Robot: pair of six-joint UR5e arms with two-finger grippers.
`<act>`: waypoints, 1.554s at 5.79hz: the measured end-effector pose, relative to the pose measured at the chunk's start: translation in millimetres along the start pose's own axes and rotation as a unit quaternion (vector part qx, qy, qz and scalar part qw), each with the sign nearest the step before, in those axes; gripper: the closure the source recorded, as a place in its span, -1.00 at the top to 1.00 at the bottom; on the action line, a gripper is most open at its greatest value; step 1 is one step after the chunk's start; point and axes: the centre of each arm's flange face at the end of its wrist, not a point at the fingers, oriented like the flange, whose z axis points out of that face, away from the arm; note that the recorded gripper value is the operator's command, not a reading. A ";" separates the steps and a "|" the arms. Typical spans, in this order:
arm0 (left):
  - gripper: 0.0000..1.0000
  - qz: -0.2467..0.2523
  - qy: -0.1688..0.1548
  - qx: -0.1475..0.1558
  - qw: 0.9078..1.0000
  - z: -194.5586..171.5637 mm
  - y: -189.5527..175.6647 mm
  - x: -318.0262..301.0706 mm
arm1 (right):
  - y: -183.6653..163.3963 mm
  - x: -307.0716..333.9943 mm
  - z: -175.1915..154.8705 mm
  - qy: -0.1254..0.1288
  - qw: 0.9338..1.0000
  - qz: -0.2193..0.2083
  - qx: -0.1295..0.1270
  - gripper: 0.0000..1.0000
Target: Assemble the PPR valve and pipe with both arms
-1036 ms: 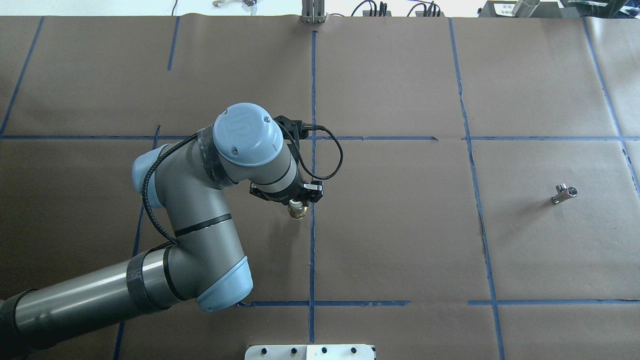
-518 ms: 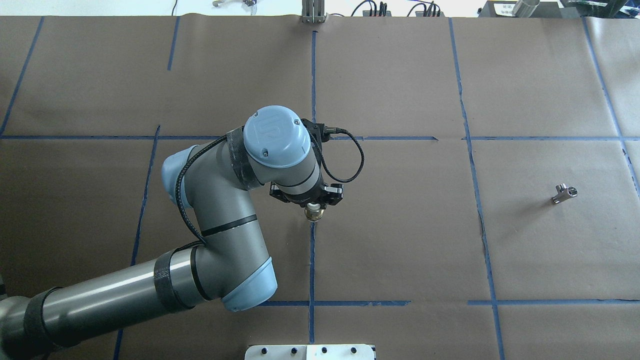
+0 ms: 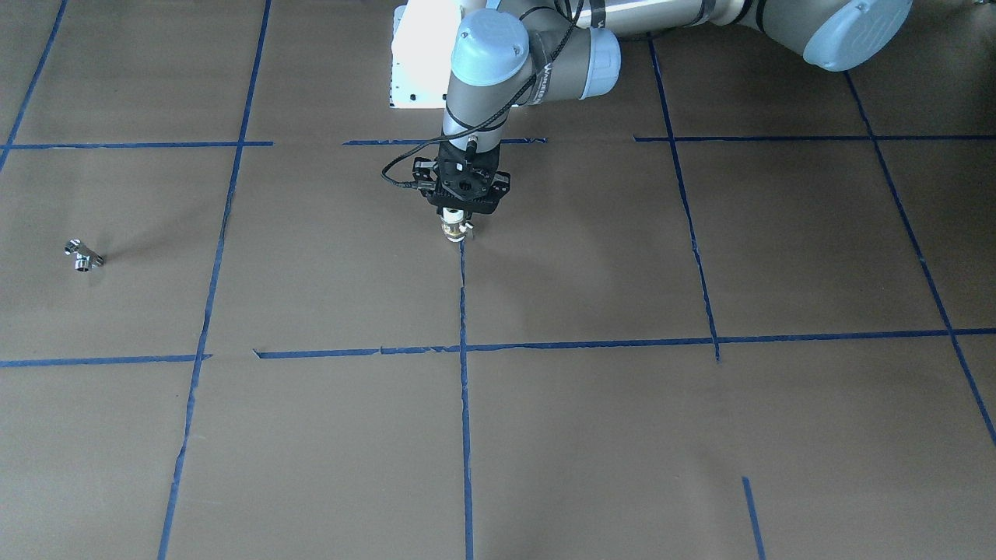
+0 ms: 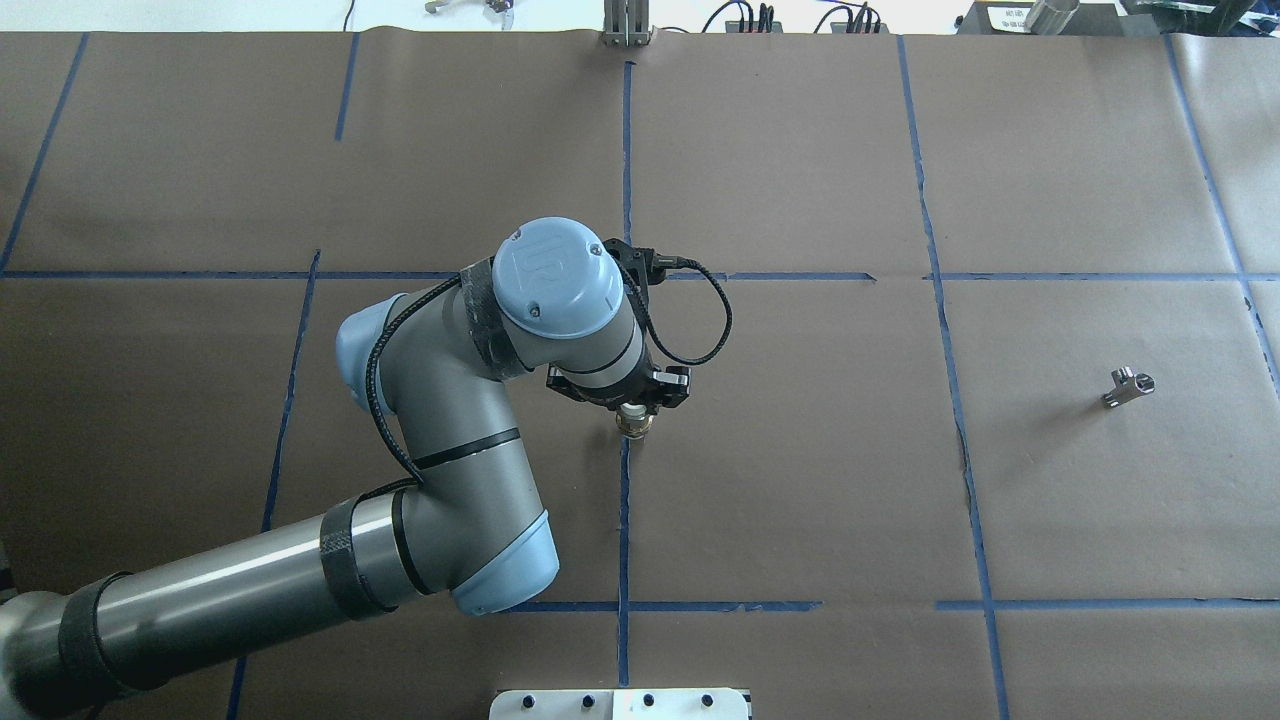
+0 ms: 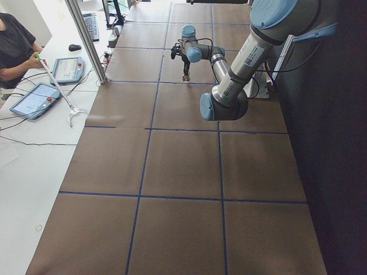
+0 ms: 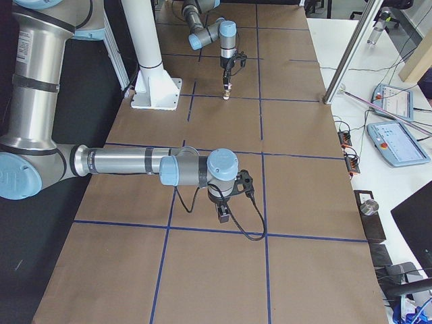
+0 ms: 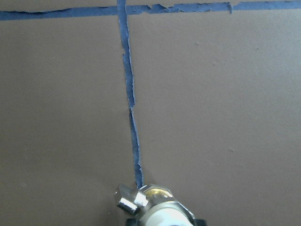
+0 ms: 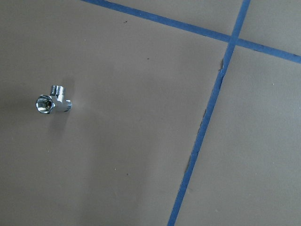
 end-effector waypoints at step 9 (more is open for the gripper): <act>0.51 0.019 -0.001 0.006 1.000 5.8 0.6 -3.8 | -0.2 -0.4 0.2 0.000 1.000 -0.001 0.000 1.00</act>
